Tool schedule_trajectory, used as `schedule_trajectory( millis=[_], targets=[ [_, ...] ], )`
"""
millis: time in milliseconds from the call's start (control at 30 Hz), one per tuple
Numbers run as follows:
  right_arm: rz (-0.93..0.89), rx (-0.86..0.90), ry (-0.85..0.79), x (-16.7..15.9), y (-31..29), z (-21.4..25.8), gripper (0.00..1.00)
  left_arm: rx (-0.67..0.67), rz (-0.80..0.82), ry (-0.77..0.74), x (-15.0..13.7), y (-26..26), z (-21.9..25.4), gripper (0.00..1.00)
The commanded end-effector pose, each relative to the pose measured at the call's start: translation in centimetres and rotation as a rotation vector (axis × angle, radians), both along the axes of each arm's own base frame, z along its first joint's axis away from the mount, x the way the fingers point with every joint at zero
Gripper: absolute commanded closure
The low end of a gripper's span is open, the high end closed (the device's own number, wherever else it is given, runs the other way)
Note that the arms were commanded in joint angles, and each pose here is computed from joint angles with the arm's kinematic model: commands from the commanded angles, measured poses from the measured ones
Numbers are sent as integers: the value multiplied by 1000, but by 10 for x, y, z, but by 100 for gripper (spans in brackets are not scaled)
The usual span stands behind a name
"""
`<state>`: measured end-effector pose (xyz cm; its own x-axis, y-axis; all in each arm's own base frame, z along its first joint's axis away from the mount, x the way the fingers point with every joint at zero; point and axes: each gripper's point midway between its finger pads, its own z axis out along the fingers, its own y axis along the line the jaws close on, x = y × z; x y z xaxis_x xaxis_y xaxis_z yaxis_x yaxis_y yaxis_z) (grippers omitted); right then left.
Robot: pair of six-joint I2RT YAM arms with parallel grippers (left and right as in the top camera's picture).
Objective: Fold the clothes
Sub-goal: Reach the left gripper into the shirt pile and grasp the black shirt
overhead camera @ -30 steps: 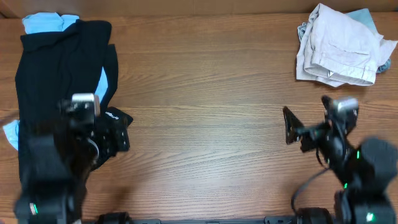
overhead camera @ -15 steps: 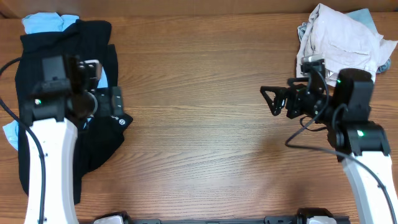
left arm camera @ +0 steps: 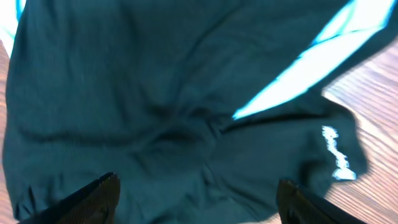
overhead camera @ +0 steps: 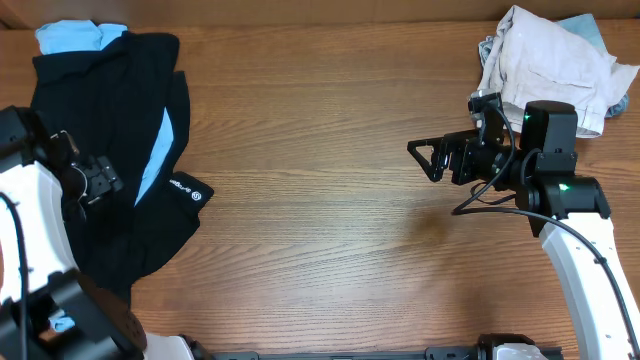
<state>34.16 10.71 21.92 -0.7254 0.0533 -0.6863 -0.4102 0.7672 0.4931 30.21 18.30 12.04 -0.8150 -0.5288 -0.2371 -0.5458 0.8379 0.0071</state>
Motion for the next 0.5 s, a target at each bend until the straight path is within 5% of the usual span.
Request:
schedule_trajectory(
  millis=[0,467],
  targets=[
    [14,13,-32,3,4,13,2,75,-95,62,7,17,-15,19],
    [-9,-8,-29,5,0,10,9,-5,-224,159,20,16,-82,43]
  ],
)
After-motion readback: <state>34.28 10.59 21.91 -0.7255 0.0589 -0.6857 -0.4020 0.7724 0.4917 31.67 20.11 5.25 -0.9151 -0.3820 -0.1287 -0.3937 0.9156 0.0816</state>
